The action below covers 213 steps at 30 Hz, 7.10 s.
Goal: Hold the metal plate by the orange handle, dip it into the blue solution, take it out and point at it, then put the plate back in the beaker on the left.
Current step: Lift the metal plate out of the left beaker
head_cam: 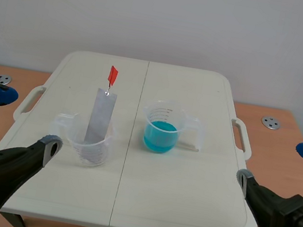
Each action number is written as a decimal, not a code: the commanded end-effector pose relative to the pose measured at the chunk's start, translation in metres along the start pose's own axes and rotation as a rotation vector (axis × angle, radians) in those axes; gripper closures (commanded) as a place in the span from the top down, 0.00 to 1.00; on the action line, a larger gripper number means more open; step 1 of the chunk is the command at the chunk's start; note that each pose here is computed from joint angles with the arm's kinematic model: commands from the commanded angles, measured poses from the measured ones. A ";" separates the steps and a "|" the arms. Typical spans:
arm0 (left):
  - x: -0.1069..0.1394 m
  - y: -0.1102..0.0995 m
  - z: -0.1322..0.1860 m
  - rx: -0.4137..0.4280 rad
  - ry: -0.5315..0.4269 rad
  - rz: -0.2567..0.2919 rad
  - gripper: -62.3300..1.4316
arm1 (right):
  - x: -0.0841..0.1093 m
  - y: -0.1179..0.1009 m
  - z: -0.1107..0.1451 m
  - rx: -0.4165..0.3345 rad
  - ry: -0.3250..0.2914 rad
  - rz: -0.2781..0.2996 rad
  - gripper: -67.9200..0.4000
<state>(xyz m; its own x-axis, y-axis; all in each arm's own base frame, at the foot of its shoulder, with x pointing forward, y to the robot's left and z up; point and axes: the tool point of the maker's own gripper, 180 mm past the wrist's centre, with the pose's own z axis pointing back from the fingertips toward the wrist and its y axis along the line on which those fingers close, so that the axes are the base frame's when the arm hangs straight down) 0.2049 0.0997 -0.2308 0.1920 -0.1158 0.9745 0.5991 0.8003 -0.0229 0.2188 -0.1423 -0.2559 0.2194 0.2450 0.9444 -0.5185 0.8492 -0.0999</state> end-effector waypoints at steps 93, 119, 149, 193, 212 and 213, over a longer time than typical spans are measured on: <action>-0.176 -0.033 0.157 -0.008 0.809 0.045 0.07 | 0.071 0.076 -0.161 0.292 -0.210 -0.026 0.95; -0.178 -0.034 0.158 -0.012 0.822 0.046 0.07 | 0.095 0.104 -0.243 0.362 -0.189 -0.064 0.95; -0.179 -0.035 0.159 -0.015 0.826 0.049 0.07 | 0.092 0.136 -0.263 0.415 -0.117 -0.080 0.72; -0.187 -0.036 0.169 -0.017 0.900 0.049 0.07 | 0.090 0.127 -0.271 0.403 -0.084 -0.063 0.02; -0.187 -0.036 0.169 -0.016 0.898 0.049 0.07 | 0.095 0.158 -0.250 0.559 -0.175 -0.094 0.02; -0.187 -0.036 0.169 -0.016 0.898 0.049 0.07 | 0.095 0.159 -0.250 0.566 -0.177 -0.096 0.02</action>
<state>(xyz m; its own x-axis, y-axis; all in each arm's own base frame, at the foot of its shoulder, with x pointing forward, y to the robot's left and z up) 0.0164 0.1969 -0.3771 0.7464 -0.5163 0.4199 0.5891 0.8061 -0.0561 0.3620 0.1255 -0.2774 0.2024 0.0878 0.9753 -0.8618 0.4890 0.1348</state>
